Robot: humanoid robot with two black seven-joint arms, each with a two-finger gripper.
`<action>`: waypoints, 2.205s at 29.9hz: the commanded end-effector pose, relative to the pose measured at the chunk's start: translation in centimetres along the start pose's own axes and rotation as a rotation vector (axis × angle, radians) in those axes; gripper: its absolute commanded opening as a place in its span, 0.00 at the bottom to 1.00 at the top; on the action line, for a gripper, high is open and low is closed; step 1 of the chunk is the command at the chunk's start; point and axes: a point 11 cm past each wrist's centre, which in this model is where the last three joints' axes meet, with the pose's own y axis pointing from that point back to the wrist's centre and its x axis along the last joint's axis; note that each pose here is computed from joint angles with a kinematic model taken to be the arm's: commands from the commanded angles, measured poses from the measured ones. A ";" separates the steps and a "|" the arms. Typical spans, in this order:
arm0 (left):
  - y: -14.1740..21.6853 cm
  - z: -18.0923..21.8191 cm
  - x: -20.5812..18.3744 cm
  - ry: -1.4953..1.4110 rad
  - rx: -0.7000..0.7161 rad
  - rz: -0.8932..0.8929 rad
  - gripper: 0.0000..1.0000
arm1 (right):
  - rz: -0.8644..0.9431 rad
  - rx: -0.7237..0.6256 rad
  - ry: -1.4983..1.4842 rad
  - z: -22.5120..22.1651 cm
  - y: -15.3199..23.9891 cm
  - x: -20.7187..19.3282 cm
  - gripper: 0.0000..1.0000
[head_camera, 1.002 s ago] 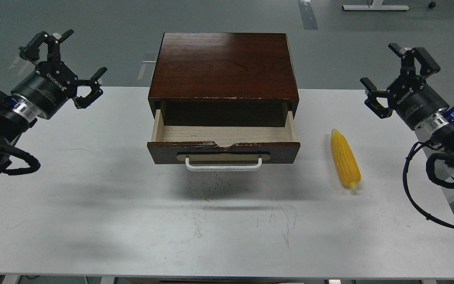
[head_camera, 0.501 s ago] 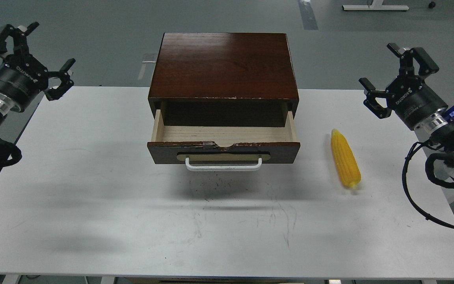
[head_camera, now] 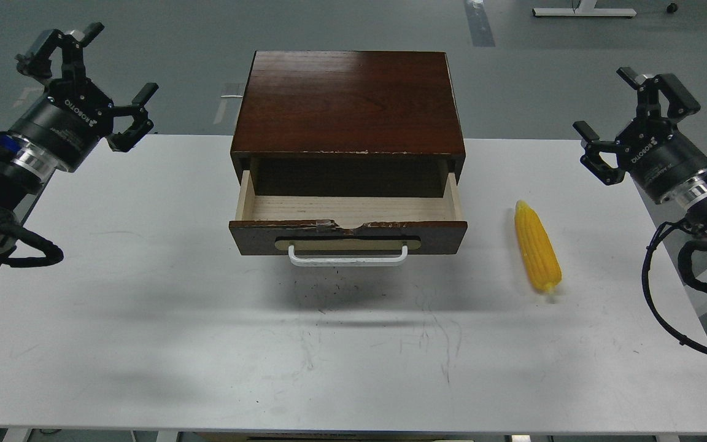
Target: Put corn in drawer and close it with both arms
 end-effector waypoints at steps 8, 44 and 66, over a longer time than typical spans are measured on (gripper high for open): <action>0.1 -0.1 -0.2 0.020 -0.015 -0.003 1.00 | -0.006 0.004 0.010 -0.6 0.1 0.0 1.00; -0.1 -0.3 -0.9 0.005 -0.007 -0.029 1.00 | -0.614 -0.699 1.277 3.4 0.0 -1.3 1.00; -0.2 -0.5 -1.1 -0.007 0.002 -0.039 1.00 | -0.656 -0.790 1.297 10.9 1.8 -0.9 0.99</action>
